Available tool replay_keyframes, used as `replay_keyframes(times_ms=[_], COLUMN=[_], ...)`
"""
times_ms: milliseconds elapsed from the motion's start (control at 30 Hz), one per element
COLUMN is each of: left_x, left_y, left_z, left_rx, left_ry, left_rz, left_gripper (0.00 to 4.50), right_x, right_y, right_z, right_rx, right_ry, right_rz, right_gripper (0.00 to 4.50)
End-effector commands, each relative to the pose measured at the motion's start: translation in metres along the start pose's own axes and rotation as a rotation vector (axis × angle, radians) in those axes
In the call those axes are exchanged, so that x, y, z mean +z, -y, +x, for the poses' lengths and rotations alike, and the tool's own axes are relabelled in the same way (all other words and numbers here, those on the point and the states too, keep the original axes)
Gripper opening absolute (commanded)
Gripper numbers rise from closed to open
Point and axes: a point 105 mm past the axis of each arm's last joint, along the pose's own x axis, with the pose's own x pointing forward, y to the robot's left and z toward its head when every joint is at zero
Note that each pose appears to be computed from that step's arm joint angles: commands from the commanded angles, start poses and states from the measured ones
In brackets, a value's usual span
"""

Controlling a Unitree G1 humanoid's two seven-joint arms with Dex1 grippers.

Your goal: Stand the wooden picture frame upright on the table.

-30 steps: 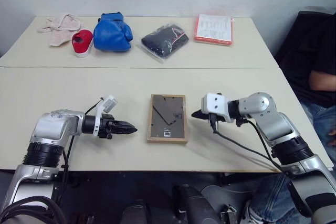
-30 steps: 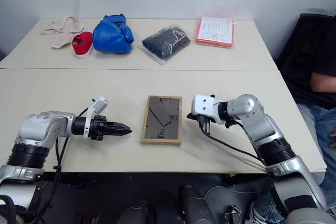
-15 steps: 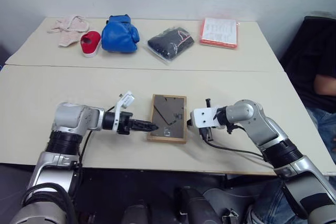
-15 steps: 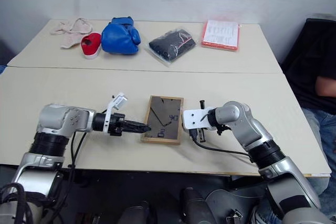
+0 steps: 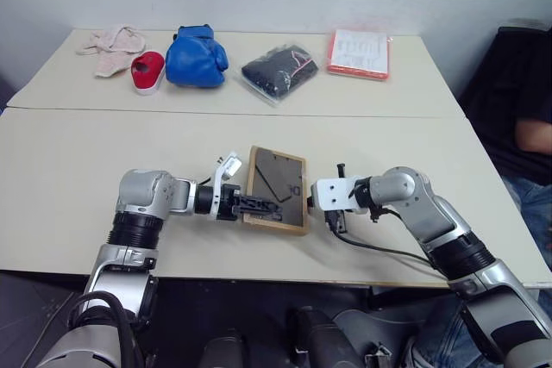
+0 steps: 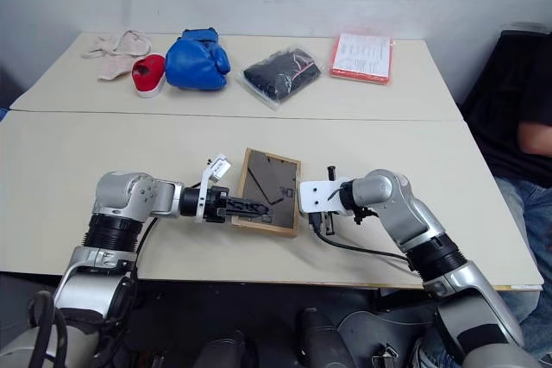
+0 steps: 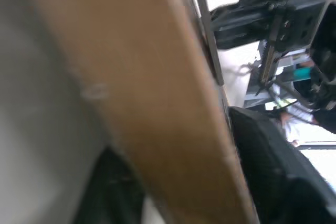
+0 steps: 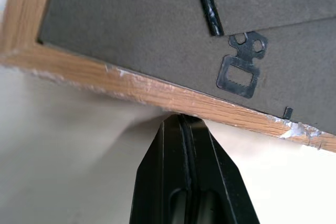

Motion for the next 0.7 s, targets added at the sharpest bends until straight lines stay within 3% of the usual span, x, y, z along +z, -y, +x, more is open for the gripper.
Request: replay_keyframes(times_ms=[33,67,167,333,533,700], left_x=[0.013,0.014,0.019,0.021,0.019,0.024], left_y=[0.017,0.021,0.032,0.041,0.052,0.063], left_z=[-0.009,-0.012,-0.023,-0.033,-0.028,-0.025], left_rx=[-0.053,-0.063,-0.083,-0.065,-0.089,-0.131], left_ry=[0.053,0.063,0.106,0.124,0.107,0.111], left_rz=[0.062,0.074,0.121,0.203,0.277,0.321], left_gripper=[1.26,1.25,1.25,1.25,1.25,1.25], right_x=[0.016,0.019,0.027,0.054,0.084,0.094], right_y=[0.009,0.011,0.017,0.022,0.046,0.057], right_z=[-0.012,-0.018,-0.047,-0.085,-0.077,-0.055], right_rx=[-0.057,-0.07,-0.07,0.015,0.024,0.008], right_ry=[0.075,0.094,0.185,0.374,0.518,0.529], right_rz=[0.056,0.088,0.275,0.505,0.618,0.629], right_gripper=[0.0,0.0,0.65,2.26,4.36,4.5])
